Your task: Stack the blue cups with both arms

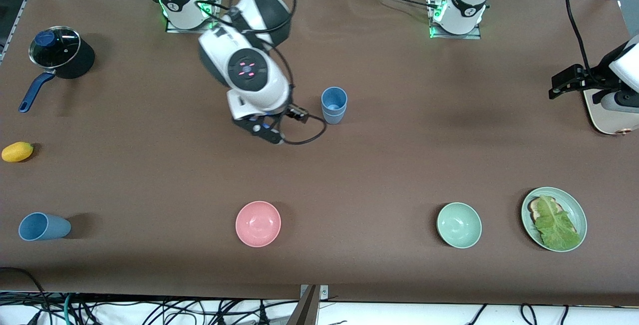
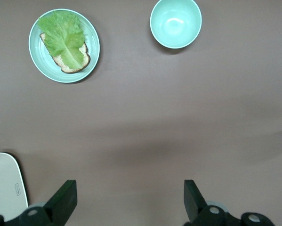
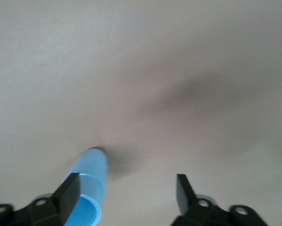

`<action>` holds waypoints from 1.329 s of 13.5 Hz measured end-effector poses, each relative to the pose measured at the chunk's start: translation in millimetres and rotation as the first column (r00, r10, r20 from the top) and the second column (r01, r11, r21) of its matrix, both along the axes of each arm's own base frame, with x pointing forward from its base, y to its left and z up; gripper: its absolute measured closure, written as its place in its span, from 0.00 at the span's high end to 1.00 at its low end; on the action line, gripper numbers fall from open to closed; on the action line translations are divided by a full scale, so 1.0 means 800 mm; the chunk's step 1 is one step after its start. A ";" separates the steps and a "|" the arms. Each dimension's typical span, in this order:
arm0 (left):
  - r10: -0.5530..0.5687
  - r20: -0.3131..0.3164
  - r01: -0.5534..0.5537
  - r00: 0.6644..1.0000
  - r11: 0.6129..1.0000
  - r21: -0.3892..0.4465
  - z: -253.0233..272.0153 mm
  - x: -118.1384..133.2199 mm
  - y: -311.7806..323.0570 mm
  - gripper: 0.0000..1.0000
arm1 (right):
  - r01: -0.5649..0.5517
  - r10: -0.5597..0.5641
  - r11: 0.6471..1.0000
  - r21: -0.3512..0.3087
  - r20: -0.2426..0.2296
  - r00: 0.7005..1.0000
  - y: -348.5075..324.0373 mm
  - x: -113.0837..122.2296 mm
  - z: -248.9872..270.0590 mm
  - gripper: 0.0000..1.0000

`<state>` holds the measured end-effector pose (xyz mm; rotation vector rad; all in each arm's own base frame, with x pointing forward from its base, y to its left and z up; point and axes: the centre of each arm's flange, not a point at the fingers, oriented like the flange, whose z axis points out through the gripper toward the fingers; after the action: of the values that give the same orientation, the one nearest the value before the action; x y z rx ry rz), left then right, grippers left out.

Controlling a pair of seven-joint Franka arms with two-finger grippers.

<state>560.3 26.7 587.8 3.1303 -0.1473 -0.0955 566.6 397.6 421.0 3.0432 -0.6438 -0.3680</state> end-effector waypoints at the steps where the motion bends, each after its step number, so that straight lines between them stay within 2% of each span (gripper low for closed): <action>1: 0.000 0.000 0.000 1.000 1.000 0.000 0.000 0.000 0.000 1.00 | -0.043 0.043 0.999 -0.007 -0.013 0.999 -0.028 0.007 0.015 1.00; 2: 0.000 0.000 0.000 1.000 1.000 0.000 0.000 0.000 0.000 1.00 | -0.076 0.076 0.997 -0.014 -0.019 0.997 -0.052 0.012 0.031 1.00; 6: 0.001 -0.001 -0.001 1.000 1.000 0.000 -0.001 0.000 0.000 1.00 | -0.211 0.212 0.977 -0.042 0.016 0.977 -0.156 0.023 0.107 1.00; 9: 0.001 -0.002 -0.001 1.000 1.000 0.000 -0.001 0.000 0.000 1.00 | -0.242 0.244 0.969 -0.048 0.030 0.969 -0.262 0.019 0.157 1.00; 12: 0.001 -0.003 -0.001 1.000 1.000 0.000 -0.002 0.000 0.001 1.00 | -0.278 0.279 0.960 -0.027 0.043 0.959 -0.378 0.013 0.183 1.00; 14: 0.001 -0.003 -0.001 1.000 1.000 0.000 -0.002 0.000 0.000 1.00 | -0.289 0.289 0.957 0.011 0.041 0.957 -0.437 0.006 0.190 1.00; 18: 0.001 -0.004 -0.001 1.000 1.000 0.000 -0.003 0.001 0.001 1.00 | -0.304 0.302 0.951 0.055 0.039 0.953 -0.494 -0.005 0.201 1.00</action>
<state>560.7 27.1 585.8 3.1297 -0.1463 -0.1015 562.9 2.6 581.6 3.1390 -0.1597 -0.3381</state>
